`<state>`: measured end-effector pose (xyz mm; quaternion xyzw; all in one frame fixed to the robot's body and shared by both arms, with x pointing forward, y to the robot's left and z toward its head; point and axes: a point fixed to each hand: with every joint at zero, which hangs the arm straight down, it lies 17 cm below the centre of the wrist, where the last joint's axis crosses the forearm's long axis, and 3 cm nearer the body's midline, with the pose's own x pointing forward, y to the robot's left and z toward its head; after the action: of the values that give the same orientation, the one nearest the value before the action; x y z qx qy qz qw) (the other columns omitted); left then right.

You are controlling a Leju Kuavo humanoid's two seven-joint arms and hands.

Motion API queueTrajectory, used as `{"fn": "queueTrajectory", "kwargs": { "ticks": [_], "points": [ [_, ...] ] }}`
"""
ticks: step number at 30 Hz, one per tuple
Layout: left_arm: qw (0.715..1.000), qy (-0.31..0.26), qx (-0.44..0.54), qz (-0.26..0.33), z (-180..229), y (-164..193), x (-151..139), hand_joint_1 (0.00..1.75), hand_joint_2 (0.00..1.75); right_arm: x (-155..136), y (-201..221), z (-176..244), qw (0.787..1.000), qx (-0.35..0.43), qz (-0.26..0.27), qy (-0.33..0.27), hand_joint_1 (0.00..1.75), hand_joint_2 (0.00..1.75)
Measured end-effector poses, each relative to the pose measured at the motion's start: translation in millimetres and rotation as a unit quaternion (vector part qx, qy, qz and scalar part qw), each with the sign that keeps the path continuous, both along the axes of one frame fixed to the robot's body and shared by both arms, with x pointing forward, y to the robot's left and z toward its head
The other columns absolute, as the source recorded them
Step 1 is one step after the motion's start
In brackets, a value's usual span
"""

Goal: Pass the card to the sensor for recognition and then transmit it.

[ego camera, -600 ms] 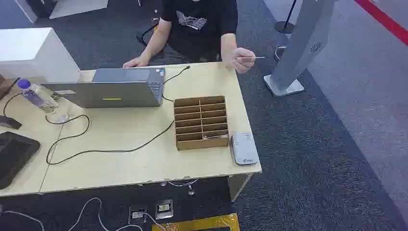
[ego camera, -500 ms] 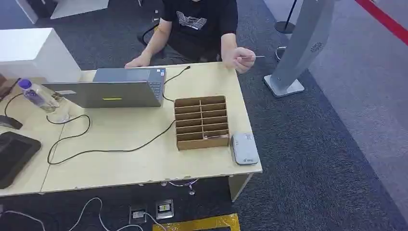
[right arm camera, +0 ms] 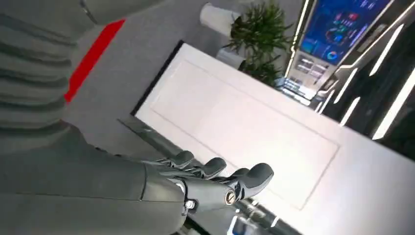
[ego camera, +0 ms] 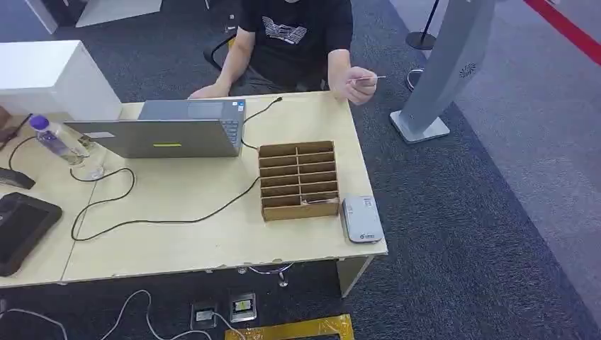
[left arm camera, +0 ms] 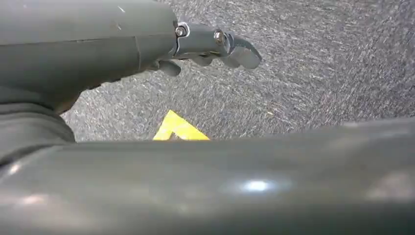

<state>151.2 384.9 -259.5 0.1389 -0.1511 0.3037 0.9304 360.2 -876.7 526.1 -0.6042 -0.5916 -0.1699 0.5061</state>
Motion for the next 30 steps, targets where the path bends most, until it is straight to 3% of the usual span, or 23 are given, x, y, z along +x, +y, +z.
{"fn": "queueTrajectory", "kwargs": {
  "ticks": [7,11,16,19,23,30],
  "points": [
    [1.0,-0.011,-0.007,-0.01,1,-3,7,0.0,0.0,130,130,63,0.979,-0.093,0.167,0.072,0.0,1.75],
    [1.0,-0.015,-0.009,-0.013,2,-1,9,0.0,0.0,197,231,71,0.943,-0.155,0.269,0.116,0.0,1.75],
    [1.0,-0.017,-0.01,-0.02,2,0,9,0.0,0.0,264,372,40,0.873,-0.229,0.385,0.192,0.0,1.75],
    [0.999,-0.017,-0.013,-0.025,2,-1,9,0.0,0.0,287,435,-7,0.833,-0.251,0.431,0.239,0.0,1.75],
    [0.999,-0.014,-0.015,-0.03,1,0,6,0.0,0.0,300,479,-66,0.797,-0.262,0.463,0.286,0.0,1.75],
    [0.999,-0.013,-0.011,-0.035,1,8,2,0.0,0.0,302,497,-141,0.765,-0.264,0.475,0.346,0.0,1.75]
  ]
}}
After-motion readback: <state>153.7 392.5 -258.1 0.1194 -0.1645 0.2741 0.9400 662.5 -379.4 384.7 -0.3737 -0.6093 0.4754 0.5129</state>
